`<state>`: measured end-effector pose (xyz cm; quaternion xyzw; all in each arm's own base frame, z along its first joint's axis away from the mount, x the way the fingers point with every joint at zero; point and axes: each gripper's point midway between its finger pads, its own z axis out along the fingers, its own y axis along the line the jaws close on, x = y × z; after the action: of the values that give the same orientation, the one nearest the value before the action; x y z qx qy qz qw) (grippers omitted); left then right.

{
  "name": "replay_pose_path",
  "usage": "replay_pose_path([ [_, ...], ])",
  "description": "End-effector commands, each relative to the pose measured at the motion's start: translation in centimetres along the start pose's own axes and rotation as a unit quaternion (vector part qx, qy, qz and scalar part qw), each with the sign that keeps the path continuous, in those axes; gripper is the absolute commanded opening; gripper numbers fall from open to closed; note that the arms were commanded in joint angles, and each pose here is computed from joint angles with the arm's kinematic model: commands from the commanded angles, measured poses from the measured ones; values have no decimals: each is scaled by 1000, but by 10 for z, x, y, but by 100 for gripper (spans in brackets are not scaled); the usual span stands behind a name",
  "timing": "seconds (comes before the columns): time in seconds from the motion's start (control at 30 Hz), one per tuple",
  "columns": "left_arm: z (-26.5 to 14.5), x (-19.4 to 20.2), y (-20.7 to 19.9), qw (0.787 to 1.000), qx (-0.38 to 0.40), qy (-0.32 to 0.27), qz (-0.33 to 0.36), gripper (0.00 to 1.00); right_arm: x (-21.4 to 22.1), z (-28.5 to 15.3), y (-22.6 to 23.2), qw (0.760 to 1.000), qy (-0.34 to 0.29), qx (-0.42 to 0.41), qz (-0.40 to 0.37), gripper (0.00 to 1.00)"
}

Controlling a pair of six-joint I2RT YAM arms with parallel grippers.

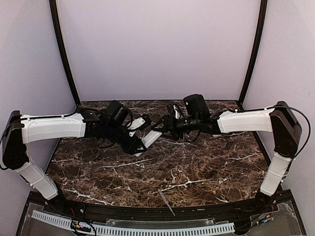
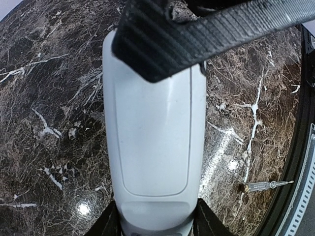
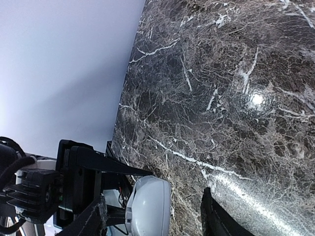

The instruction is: Unload the batteries from the remote control

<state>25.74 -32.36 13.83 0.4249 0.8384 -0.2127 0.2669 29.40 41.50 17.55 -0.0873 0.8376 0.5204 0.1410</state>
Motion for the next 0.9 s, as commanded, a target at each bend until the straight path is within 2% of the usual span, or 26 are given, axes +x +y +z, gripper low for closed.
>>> replay_pose_path([
  [0.0, -11, -10, -3, 1000, -6, -24, 15, 29, 1, 8, 10, 1000, 9, -19, -2, 59],
  [0.27, -7, -5, -3, 999, -15, -15, 25, 29, 5, 17, 7, 999, 18, -33, 25, 33],
  [0.53, -4, -4, -1, 999, -29, -11, 24, 31, 3, 14, 5, 999, 6, -28, 30, 1],
  [0.6, -6, -9, 0, 999, -31, -19, 13, 44, -1, 10, 6, 999, -7, -27, 27, 0],
  [0.63, -10, -12, 0, 999, -33, -26, 1, 58, -3, 6, 8, 999, -17, -27, 22, 0],
  [0.7, -18, -20, 1, 998, -36, -44, -16, 77, -11, -4, 14, 999, -44, -32, 9, 0],
  [0.8, -40, -40, 5, 993, -27, -93, -60, 90, -22, -24, 23, 995, -87, -40, -15, 0],
  [0.87, -58, -55, 8, 985, 0, -135, -107, 92, -29, -39, 32, 991, -117, -48, -38, 0],
])
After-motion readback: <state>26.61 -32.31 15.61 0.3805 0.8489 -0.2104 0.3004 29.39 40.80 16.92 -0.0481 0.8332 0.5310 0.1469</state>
